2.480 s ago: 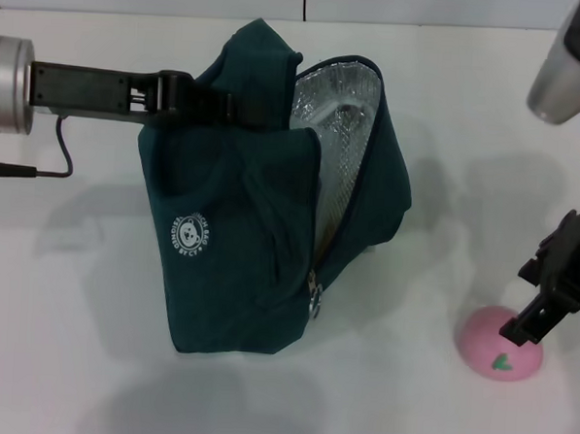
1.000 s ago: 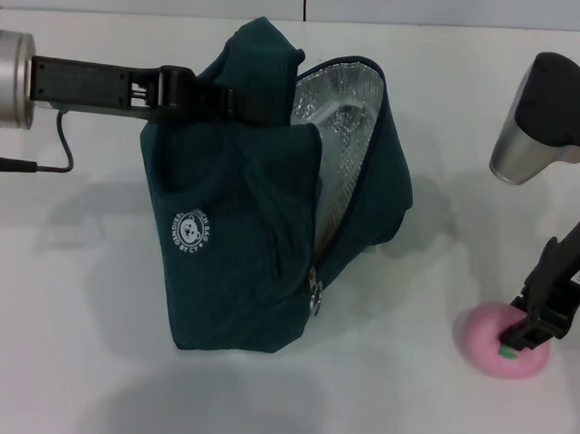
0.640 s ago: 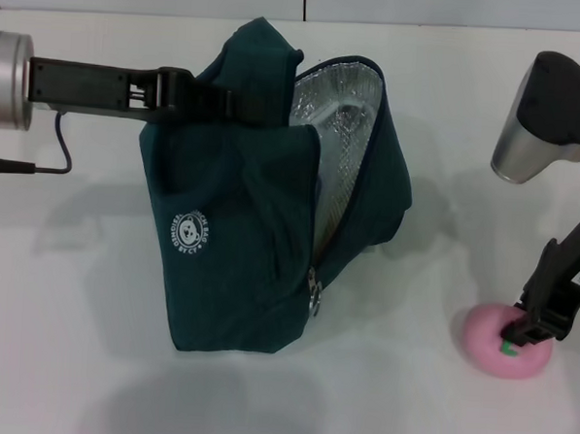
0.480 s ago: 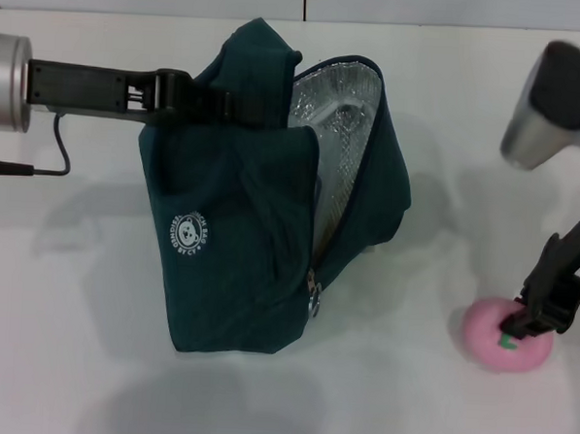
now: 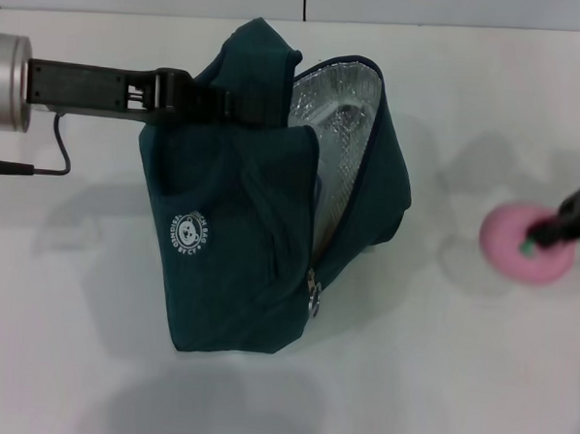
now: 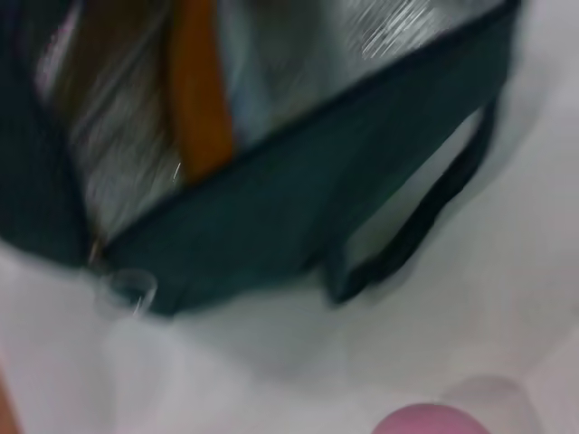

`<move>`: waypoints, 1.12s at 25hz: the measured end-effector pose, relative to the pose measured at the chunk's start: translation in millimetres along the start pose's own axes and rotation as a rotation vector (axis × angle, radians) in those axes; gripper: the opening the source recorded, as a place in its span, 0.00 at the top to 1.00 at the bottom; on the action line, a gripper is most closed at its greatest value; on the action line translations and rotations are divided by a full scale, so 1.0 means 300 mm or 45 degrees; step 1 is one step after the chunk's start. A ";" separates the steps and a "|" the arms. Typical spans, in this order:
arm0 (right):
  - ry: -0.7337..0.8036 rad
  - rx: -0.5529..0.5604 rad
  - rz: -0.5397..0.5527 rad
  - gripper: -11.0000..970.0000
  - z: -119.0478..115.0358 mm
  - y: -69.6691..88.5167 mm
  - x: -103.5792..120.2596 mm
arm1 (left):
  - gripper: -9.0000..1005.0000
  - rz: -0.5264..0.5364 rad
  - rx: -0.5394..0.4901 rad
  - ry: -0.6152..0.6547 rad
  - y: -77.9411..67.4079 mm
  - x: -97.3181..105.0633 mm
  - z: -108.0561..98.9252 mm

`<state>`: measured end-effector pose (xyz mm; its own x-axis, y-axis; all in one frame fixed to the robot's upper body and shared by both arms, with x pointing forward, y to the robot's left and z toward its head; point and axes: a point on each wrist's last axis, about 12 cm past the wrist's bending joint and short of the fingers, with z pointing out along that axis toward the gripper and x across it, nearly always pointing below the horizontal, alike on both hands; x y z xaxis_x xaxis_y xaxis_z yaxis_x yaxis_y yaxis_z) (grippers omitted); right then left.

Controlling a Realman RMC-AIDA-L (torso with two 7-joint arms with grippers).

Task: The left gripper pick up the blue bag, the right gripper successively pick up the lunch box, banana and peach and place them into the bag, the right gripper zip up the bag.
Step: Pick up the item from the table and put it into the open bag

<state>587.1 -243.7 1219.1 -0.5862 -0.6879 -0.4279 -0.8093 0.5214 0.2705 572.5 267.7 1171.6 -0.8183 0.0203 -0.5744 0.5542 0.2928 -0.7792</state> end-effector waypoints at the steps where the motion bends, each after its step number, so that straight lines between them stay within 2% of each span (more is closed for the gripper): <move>1: -0.057 0.009 0.024 0.91 -0.029 -0.013 0.005 | 0.92 0.000 0.000 0.000 0.000 0.000 0.000; 6: -0.341 -0.042 0.027 0.94 -0.128 -0.027 0.010 | 0.92 0.002 0.014 0.006 -0.004 0.002 0.000; 10: -0.548 -0.141 -0.045 0.95 -0.174 -0.003 -0.006 | 0.92 0.003 0.017 0.007 -0.005 0.003 0.001; 13: -0.643 -0.226 -0.119 0.95 -0.177 0.023 -0.029 | 0.92 0.002 0.020 0.007 -0.005 0.004 0.003; 15: -0.669 -0.270 -0.157 0.95 -0.162 0.037 -0.042 | 0.92 0.002 0.020 0.007 -0.005 0.004 0.004; 21: -0.639 -0.359 -0.247 0.94 -0.042 0.075 -0.101 | 0.92 0.005 0.022 0.007 -0.005 0.005 0.006; 28: -0.570 -0.289 -0.338 0.94 0.085 0.097 -0.168 | 0.92 -0.009 0.034 0.004 0.003 0.013 0.005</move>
<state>594.0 -181.0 1226.4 -0.3284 -0.4735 -0.8173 -0.9436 0.2040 0.2609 569.9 266.5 1168.3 -0.8226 0.0212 -0.5682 0.5523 0.2675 -0.7896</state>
